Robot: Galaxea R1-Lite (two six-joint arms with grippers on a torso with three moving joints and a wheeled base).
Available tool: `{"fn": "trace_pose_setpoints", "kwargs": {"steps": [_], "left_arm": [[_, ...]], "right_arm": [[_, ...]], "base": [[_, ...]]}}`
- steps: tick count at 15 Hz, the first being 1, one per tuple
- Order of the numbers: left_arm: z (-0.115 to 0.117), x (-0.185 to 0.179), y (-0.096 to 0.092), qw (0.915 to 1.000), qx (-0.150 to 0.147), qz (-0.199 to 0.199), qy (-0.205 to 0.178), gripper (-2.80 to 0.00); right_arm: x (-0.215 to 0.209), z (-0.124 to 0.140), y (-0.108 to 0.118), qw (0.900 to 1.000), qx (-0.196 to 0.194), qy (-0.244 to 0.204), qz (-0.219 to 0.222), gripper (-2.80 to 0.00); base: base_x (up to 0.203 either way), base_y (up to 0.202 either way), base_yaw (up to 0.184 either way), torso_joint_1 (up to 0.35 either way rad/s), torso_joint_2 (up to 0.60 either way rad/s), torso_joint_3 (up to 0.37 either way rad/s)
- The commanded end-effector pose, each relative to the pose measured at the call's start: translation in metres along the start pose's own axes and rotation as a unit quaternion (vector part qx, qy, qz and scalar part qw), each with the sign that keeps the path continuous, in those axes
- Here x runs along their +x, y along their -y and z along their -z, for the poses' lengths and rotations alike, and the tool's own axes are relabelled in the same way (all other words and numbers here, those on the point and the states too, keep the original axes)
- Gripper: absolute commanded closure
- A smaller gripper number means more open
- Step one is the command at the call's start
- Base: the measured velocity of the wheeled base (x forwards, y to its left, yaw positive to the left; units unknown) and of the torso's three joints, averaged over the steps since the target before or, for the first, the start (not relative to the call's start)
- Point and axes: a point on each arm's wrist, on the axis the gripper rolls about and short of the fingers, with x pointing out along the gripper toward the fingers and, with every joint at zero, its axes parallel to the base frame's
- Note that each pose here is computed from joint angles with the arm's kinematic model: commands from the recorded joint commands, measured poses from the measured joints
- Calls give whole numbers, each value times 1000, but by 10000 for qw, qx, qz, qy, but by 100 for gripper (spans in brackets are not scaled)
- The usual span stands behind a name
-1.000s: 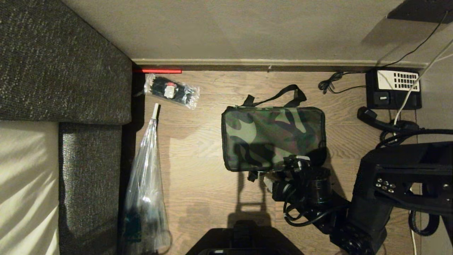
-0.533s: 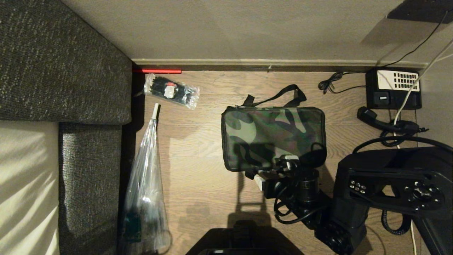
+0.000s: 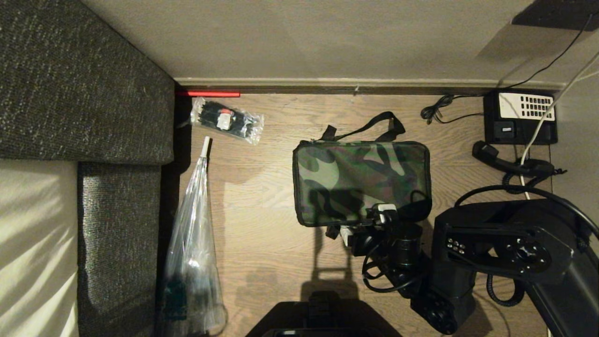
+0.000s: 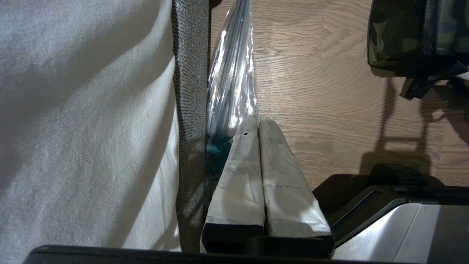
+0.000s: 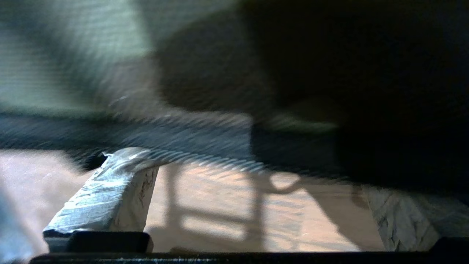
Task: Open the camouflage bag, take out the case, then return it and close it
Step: Open the top of the storage box
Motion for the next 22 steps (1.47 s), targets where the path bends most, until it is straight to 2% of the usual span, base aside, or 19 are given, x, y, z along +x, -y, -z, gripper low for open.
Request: {"fn": "trace_pose_setpoints", "kwargs": {"steps": [1,12,18,20,22], "left_arm": [[0,0,0,10000,-2,2,3,0],[0,0,0,10000,6,2,3,0],[0,0,0,10000,6,2,3,0],[0,0,0,10000,-2,2,3,0],[0,0,0,10000,-2,2,3,0]], "right_arm": [[1,-3,3,9996,32,113,240,0],[2,-2,1,9994,49,134,305,0],[-26,-30,-4,9996,63,246,122,0],[-36,-36,-4,9999,0,79,108,0],[-52,-29,1,9987,-182,-435,182,0]], "base": [[0,0,0,0,0,0],[0,0,0,0,0,0],[0,0,0,0,0,0],[0,0,0,0,0,0],[0,0,0,0,0,0]]}}
